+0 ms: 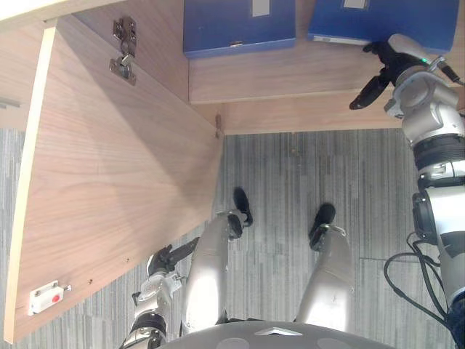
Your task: Walk over to the cabinet, pick up the folder, carry it to the office cabinet, place the folder inside the office cabinet, then close the office cabinet door
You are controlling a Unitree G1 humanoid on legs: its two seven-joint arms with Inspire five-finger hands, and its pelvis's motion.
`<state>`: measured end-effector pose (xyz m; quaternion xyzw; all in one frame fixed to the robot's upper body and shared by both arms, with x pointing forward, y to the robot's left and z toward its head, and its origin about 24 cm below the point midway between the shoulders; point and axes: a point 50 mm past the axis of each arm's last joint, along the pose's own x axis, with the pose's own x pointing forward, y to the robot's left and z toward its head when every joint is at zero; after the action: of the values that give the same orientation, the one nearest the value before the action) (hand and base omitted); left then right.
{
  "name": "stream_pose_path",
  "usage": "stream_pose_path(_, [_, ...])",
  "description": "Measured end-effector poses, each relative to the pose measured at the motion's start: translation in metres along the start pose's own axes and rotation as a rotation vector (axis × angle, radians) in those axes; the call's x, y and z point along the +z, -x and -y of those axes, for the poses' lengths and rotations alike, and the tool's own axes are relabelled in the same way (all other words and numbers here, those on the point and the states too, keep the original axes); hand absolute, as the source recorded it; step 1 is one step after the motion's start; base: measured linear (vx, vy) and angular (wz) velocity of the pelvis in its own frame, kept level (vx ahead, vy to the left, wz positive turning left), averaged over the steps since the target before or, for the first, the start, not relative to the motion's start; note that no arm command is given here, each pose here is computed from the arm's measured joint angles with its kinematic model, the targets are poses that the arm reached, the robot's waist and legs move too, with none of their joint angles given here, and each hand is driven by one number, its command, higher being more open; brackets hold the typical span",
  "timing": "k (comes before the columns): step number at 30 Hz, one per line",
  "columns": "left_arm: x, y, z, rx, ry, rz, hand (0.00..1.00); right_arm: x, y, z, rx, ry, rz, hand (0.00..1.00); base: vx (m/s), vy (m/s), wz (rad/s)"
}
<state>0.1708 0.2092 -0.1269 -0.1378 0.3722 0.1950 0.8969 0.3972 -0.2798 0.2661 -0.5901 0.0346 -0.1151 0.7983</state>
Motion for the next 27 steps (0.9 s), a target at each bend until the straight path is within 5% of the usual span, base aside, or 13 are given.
stream_pose_path(14, [-0.018, 0.006, -0.013, 0.038, -0.009, -0.082, 1.00, 0.024, -0.004, 0.017, -0.047, -0.046, 0.051, 1.00, 0.05, -0.022, -0.09])
stream_pose_path(20, [-0.035, 0.013, -0.025, 0.081, -0.001, -0.145, 1.00, 0.050, -0.004, -0.030, 0.086, -0.065, 0.130, 1.00, 0.09, -0.050, -0.08])
stream_pose_path(27, [-0.056, 0.023, -0.041, 0.119, -0.019, -0.211, 1.00, 0.018, 0.012, -0.116, 0.323, -0.108, 0.064, 1.00, 0.07, -0.048, 0.06])
